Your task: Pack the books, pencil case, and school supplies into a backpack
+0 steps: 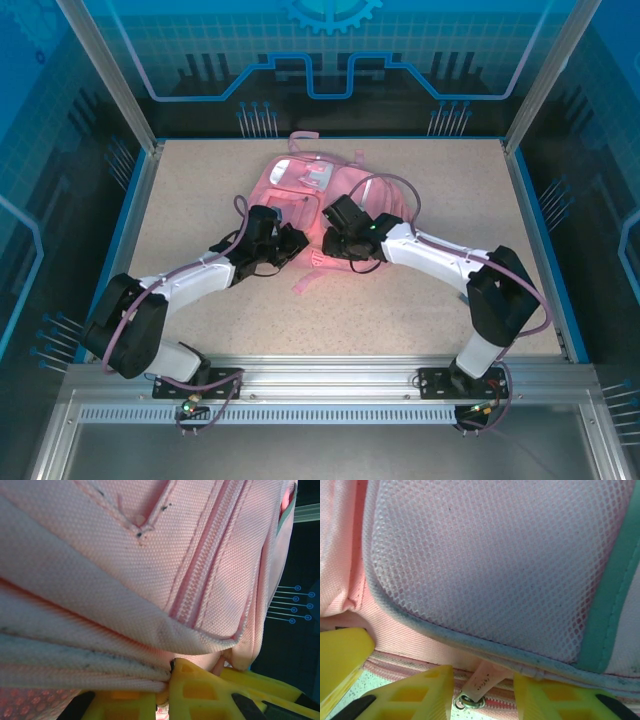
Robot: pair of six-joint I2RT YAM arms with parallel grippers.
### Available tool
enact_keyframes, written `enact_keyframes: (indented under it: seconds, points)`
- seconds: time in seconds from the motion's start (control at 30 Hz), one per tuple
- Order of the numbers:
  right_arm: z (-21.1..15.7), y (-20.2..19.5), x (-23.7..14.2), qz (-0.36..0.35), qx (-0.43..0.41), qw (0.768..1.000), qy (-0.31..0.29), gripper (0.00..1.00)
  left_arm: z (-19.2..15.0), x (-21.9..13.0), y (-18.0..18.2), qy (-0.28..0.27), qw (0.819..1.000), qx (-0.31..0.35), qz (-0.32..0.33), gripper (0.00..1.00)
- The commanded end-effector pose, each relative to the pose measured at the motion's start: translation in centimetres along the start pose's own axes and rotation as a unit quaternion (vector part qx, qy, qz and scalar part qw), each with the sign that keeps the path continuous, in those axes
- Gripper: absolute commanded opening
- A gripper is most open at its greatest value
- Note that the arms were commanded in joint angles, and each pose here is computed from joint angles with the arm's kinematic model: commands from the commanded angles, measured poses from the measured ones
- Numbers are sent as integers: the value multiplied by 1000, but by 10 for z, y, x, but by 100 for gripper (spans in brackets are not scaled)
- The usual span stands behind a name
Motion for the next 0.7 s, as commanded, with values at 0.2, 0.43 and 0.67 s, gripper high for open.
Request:
enact_keyframes:
  seconds: [0.2,0.43,0.67]
  points:
    - [5,10,6,0,-18,1000,-19,12,0,-3,-19,9,999,28,-42,0]
    - [3,7,-13,-49,-58,996,-52,0,3,-8,-11,-14,999,32,-13,0]
    - [-9,-36,-27,-157,-70,982,-75,0,10,-16,4,-34,999,28,14,0]
Point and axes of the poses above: each hand's point on the last joint's axis, 136 mm out from that joint toward the fingers, its own x axis out along the fingers, its own y axis along the line the jaws close on, z = x × y, the point moved 7 cm from there along -x, back along the fingers, and after that the axes turned 3 degrees about x, right-handed, at the moved point
